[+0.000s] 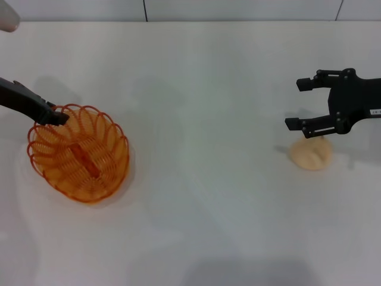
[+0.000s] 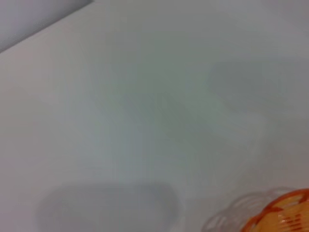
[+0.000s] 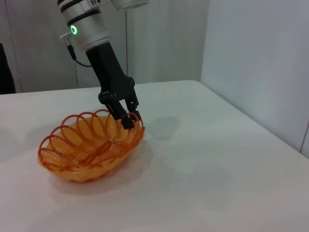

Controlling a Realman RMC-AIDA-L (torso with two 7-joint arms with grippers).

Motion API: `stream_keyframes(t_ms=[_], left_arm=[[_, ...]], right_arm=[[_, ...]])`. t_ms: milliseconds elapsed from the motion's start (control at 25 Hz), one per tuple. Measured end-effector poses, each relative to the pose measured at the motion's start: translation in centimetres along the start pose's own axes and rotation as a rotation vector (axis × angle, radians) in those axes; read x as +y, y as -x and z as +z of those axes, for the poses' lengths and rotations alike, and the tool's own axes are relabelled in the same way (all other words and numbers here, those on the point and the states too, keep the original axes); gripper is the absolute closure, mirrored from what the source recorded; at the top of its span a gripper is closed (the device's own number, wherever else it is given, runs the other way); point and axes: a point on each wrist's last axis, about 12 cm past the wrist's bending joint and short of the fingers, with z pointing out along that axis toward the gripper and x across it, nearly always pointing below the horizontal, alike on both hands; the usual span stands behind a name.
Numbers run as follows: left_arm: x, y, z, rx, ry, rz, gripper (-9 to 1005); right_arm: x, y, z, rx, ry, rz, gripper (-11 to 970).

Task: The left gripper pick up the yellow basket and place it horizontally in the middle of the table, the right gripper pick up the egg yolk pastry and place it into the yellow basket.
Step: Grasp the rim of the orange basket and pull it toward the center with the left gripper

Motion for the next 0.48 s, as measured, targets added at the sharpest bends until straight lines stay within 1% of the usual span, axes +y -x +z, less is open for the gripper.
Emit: stream_keyframes(t_ms=[40, 240, 440, 480], left_arm=[[-0.01, -0.01, 0.0, 0.0, -0.001, 0.0, 433], [-0.31, -0.24, 0.4, 0.014, -0.016, 0.001, 689], [-0.46, -0.23, 0.54, 0.016, -0.023, 0.001, 851], [-0.55, -0.16, 0.58, 0.015, -0.025, 0.002, 857]], right_arm=[[-0.01, 0.0, -0.03, 0.0, -0.001, 0.0, 103], [0.0, 0.0, -0.06, -0.001, -0.001, 0.0, 104], [0.04, 0.04, -0.06, -0.003, 0.002, -0.001, 105], [0.04, 0.05, -0.06, -0.003, 0.002, -0.002, 105]])
